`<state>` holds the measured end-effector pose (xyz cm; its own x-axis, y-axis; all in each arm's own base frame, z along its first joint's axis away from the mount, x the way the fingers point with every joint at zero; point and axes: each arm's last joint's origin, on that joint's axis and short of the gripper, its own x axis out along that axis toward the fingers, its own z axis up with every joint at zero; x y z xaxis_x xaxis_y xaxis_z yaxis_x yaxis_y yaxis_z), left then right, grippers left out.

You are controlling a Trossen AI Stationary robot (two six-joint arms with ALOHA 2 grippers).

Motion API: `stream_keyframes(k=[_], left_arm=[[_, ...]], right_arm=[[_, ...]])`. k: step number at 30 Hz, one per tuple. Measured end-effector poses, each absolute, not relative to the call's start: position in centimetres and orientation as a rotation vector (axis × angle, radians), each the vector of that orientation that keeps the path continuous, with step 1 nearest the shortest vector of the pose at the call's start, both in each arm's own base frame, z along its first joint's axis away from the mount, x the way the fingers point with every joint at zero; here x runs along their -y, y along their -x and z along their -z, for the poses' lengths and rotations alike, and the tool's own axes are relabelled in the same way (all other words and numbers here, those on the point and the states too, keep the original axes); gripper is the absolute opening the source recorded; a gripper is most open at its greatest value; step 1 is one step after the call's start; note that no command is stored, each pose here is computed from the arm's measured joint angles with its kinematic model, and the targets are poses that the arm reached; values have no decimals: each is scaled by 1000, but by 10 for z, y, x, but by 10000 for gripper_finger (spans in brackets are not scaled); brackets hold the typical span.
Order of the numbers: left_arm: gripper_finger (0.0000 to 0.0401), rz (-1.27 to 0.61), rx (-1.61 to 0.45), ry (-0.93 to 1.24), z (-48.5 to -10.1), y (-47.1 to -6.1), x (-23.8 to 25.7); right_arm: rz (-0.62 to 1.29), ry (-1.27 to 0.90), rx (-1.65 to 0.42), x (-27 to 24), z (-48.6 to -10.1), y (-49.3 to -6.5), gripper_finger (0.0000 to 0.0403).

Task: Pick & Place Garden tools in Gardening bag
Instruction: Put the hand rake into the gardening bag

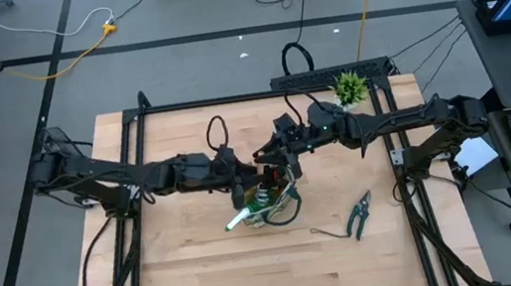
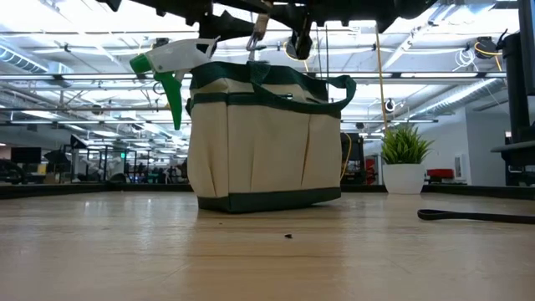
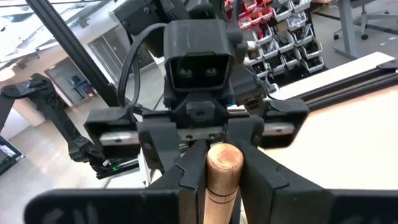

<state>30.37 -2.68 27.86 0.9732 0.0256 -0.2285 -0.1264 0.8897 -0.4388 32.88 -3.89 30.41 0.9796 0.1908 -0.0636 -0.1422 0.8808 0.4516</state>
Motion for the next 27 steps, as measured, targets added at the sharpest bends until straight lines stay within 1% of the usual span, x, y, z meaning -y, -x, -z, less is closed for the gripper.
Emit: stream_keyframes(k=[4, 8, 13, 17, 21, 27], left_arm=[[158, -91, -253, 465, -284, -294, 22], [171, -115, -279, 446, -291, -282, 15], [174, -142, -344, 384, -296, -264, 10], [174, -157, -379, 380, -300, -253, 8], [174, -163, -382, 385, -305, -244, 7], [175, -181, -358, 415, -309, -240, 6]], right_arm=[[-157, -444, -133, 40, -301, -329, 56], [-128, -429, -155, 41, -298, -329, 56], [-90, -387, -139, 41, -299, -329, 56], [-65, -333, -99, 34, -302, -330, 56], [-32, -252, -95, 24, -302, -331, 56], [-10, -199, -76, 14, -293, -341, 56]])
